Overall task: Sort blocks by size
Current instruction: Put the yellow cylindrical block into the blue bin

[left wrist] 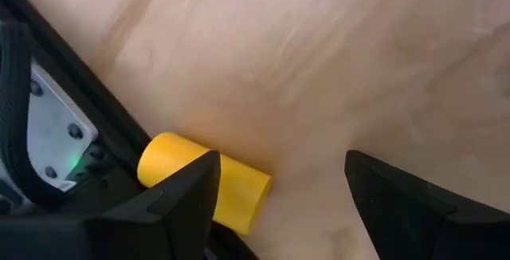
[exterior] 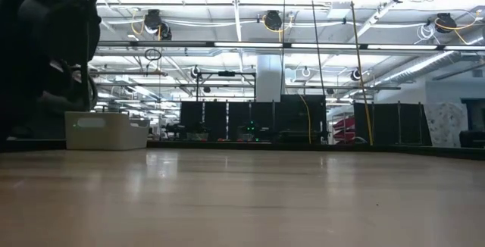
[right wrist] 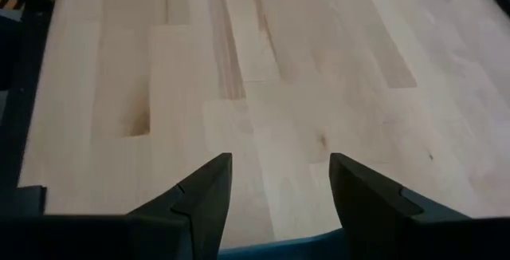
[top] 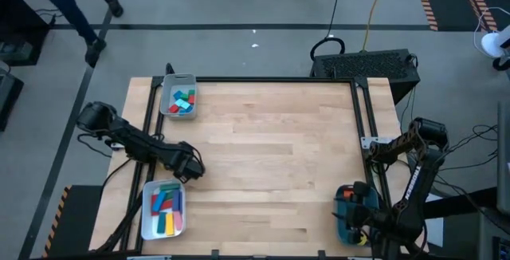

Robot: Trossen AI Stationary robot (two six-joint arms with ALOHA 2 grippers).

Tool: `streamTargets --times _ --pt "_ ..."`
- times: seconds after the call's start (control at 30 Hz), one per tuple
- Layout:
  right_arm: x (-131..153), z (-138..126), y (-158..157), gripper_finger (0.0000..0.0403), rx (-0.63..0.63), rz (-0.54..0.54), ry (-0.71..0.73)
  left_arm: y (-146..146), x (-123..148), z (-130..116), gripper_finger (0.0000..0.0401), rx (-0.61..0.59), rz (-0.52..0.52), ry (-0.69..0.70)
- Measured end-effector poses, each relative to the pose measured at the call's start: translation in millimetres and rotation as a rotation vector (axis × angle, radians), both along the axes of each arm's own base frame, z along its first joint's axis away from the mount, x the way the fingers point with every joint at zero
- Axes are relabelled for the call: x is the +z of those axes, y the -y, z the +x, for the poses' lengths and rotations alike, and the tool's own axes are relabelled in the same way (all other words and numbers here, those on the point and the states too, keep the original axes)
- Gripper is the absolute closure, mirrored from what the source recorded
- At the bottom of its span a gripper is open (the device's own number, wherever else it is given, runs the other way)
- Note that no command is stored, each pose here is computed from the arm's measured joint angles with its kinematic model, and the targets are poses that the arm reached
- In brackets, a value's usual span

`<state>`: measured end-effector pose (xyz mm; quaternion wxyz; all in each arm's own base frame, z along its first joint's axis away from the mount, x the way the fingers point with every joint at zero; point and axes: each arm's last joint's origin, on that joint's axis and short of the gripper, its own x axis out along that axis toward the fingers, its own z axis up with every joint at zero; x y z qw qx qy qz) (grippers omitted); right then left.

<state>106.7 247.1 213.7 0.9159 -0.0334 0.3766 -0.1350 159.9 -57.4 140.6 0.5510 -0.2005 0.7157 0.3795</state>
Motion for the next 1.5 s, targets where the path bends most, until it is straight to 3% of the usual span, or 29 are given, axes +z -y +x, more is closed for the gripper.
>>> streamTargets --times 0.33,0.73,0.93,1.1,1.2,1.5 --pt "1 9 4 0.0209 0.02 -0.072 0.022 4 19 12 0.013 -0.217 -0.077 -0.04" --pt "1 10 5 0.0209 0.015 -0.071 0.022 5 24 13 0.013 -0.53 -0.182 -0.098" --pt "1 11 4 0.0209 0.014 -0.064 0.026 3 22 12 0.013 -0.549 -0.167 -0.106" --pt "1 11 4 0.0209 0.014 -0.061 0.03 -9 17 11 0.013 -0.328 -0.097 -0.096" --pt "1 11 4 0.0209 0.015 -0.067 0.05 -14 17 12 0.0127 -0.26 -0.106 -0.087" --pt "2 12 3 0.0209 0.018 -0.071 0.069 -26 16 16 0.0074 -0.379 -0.203 -0.095"
